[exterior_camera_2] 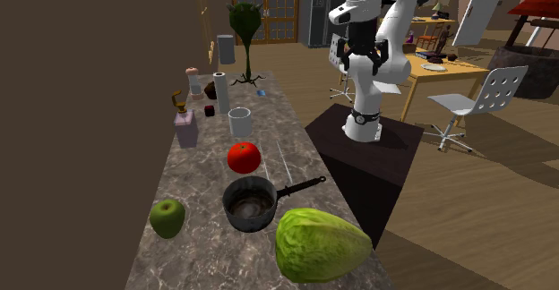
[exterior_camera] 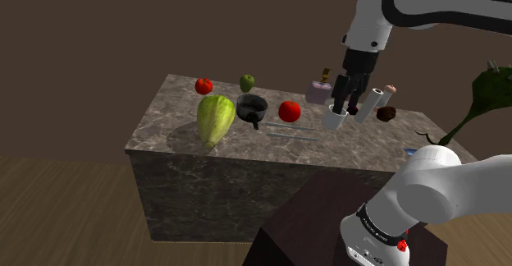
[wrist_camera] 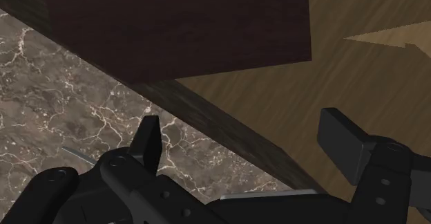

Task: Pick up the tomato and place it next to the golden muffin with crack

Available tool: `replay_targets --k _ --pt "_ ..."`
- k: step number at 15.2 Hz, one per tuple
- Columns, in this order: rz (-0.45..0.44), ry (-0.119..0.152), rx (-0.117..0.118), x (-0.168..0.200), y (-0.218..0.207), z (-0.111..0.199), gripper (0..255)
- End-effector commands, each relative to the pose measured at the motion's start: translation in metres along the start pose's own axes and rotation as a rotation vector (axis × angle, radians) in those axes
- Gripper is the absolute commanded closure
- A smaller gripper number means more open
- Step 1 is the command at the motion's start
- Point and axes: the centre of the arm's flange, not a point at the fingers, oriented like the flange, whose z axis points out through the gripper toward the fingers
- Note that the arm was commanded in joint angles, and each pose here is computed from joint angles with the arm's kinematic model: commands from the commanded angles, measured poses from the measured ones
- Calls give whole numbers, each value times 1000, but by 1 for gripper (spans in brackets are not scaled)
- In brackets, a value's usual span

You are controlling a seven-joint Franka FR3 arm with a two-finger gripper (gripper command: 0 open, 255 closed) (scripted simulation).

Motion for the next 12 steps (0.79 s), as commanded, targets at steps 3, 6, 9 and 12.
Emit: replay_targets --k 3,6,9,12 --pt "-61 4 -16 11 20 9 0" --pt "-152 9 -39 29 48 21 0" --pt "-244 15 -63 50 76 32 0" --pt "-335 20 -86 74 101 43 0"
